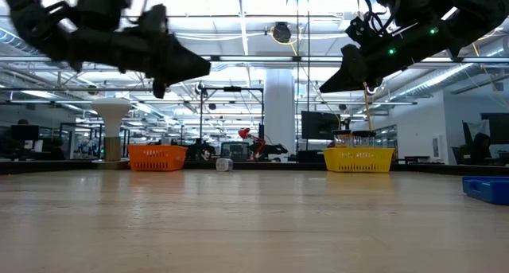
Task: Pick & Place Office items
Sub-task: Put the violet charger adapter into the green bin
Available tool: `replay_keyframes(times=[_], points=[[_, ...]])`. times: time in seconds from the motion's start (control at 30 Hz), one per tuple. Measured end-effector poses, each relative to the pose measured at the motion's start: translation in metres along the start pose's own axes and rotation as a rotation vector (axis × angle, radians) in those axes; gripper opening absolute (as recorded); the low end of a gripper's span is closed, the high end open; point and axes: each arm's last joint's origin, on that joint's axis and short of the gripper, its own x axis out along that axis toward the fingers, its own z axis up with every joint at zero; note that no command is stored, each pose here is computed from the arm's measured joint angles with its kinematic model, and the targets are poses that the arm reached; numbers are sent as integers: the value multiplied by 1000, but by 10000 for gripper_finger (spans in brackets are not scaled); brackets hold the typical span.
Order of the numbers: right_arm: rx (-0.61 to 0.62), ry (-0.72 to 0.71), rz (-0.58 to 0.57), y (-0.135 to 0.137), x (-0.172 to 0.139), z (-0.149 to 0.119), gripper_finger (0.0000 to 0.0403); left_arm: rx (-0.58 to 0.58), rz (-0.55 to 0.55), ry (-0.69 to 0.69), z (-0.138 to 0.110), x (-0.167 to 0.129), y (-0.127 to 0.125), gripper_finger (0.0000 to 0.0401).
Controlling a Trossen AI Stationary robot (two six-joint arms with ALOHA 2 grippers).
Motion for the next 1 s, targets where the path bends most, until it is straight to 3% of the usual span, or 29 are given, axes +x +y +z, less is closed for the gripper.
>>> replay_keyframes(times=[0.1, 0.27, 0.33, 0.5, 0.83, 1.0], points=[[0, 0, 0, 0, 0, 0, 38, -3, 112, 237, 16, 19, 7, 76], [2, -4, 0, 0, 0, 0, 39, 56, 445, 539, 36, 53, 31, 77], [2, -3, 0, 0, 0, 0, 38, 60, 456, 562, 42, 72, 40, 77], [1, 0, 0, 0, 0, 0, 39, 68, 492, 674, 30, 105, 69, 92], [1, -2, 0, 0, 0, 0, 38, 35, 622, 682, 41, 134, 102, 226], [2, -3, 0, 0, 0, 0, 38, 6, 672, 707, 34, 133, 119, 260]])
